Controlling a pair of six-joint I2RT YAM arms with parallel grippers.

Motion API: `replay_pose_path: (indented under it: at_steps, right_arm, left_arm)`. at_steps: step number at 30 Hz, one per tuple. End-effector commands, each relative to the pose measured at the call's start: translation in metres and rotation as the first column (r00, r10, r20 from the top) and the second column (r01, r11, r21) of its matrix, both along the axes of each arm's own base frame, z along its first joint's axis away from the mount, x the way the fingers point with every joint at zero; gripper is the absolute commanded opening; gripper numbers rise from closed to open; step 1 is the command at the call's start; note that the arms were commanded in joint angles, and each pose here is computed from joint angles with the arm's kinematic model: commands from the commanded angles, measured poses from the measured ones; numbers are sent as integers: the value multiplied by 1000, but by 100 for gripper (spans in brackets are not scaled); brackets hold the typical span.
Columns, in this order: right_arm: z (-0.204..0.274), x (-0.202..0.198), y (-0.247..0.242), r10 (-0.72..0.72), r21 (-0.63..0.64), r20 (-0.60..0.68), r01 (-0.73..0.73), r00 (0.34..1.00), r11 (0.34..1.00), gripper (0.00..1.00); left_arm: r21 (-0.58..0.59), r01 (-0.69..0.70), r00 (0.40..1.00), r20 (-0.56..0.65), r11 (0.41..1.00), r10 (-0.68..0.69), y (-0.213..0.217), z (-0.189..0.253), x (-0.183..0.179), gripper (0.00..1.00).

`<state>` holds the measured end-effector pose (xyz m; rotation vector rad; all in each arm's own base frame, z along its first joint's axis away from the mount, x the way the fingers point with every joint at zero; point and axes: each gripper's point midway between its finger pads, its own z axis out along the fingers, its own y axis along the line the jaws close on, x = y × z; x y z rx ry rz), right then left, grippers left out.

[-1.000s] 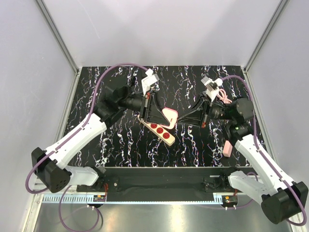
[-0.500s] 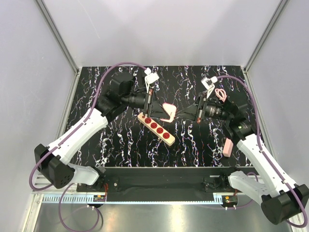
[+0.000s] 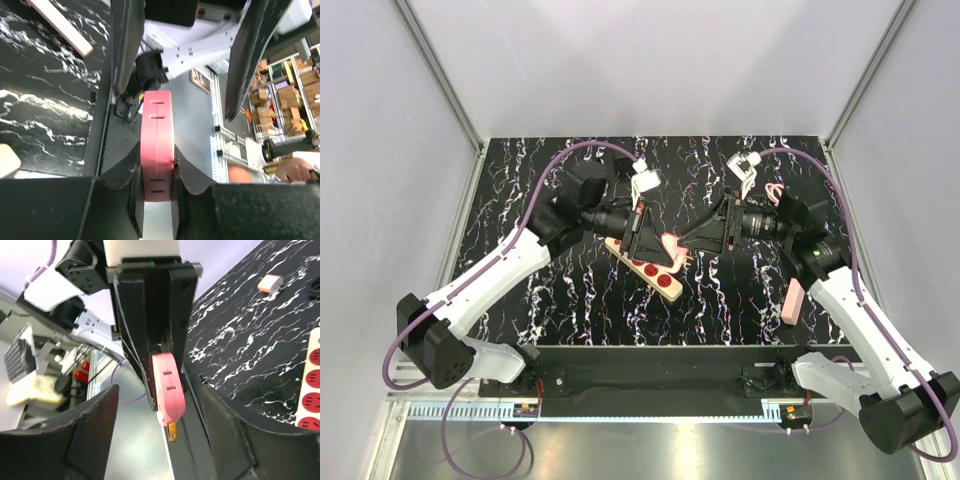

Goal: Insert the plug

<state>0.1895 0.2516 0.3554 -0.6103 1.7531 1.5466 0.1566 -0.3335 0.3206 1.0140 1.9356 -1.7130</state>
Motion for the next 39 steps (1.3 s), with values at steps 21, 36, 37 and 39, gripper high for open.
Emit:
replay_pose_path:
  at_steps: [21, 36, 37, 39]
  right_arm:
    - [-29, -10, 16, 160, -45, -91, -165, 983, 985, 49]
    - [-34, 40, 8, -123, -110, -105, 111, 987, 988, 0]
    - [-31, 45, 6, -148, -109, -106, 136, 983, 985, 0]
    - [-24, 55, 3, -193, -106, -94, 183, 977, 977, 0]
  left_arm:
    - [-47, 152, 988, 38, 987, -151, -4, 6, -25, 0]
    - [5, -28, 998, 65, 1000, 27, -6, 3, 16, 81]
    - [1, -41, 997, 72, 999, 41, -6, 3, 19, 83]
    - [3, -54, 996, 78, 999, 54, -4, 0, 21, 88]
